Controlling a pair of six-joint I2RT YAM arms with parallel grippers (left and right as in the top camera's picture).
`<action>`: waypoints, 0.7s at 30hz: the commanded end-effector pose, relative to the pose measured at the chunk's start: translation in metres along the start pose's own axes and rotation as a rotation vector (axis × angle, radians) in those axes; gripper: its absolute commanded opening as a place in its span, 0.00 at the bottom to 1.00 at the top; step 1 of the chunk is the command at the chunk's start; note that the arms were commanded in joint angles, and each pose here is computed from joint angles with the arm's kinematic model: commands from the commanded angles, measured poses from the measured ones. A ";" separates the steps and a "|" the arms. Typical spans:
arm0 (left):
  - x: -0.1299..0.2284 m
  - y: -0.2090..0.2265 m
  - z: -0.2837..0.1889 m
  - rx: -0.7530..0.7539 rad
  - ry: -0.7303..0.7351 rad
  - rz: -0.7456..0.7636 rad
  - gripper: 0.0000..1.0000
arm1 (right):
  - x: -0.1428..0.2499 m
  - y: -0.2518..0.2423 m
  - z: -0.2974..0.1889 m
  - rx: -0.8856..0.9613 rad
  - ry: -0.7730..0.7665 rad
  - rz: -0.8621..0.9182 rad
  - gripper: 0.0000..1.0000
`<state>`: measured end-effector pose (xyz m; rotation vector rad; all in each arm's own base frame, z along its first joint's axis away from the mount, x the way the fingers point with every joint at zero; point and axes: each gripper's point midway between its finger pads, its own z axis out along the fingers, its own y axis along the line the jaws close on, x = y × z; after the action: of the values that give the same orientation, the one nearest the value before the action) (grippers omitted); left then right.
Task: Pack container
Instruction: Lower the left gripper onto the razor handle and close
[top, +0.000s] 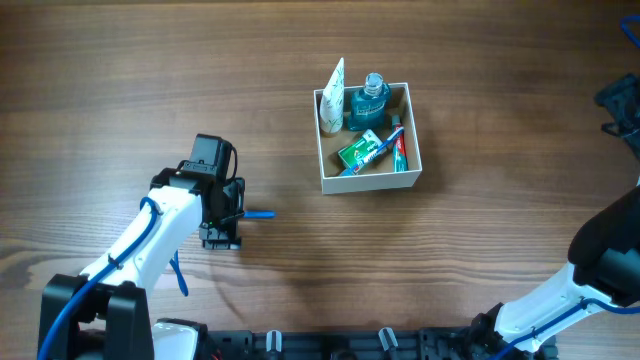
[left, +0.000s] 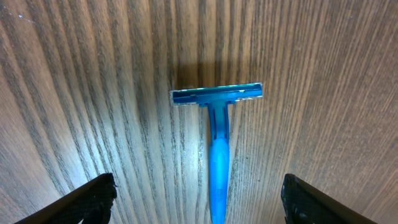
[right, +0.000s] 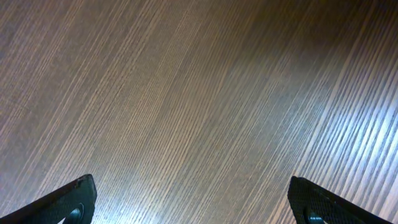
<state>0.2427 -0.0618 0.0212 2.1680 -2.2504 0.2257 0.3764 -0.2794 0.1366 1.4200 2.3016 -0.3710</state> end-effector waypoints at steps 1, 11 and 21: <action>-0.004 -0.006 -0.004 0.005 -0.024 0.027 0.86 | 0.000 0.000 -0.001 -0.006 -0.002 -0.006 1.00; 0.013 -0.023 -0.018 0.056 -0.048 0.068 0.86 | 0.000 0.000 -0.001 -0.005 -0.001 -0.006 1.00; 0.009 -0.010 -0.003 -0.033 -0.065 0.035 0.86 | 0.000 0.000 -0.001 -0.006 -0.002 -0.006 1.00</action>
<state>0.2525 -0.0734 0.0353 2.1290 -2.3405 0.1910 0.3764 -0.2794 0.1366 1.4196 2.3019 -0.3711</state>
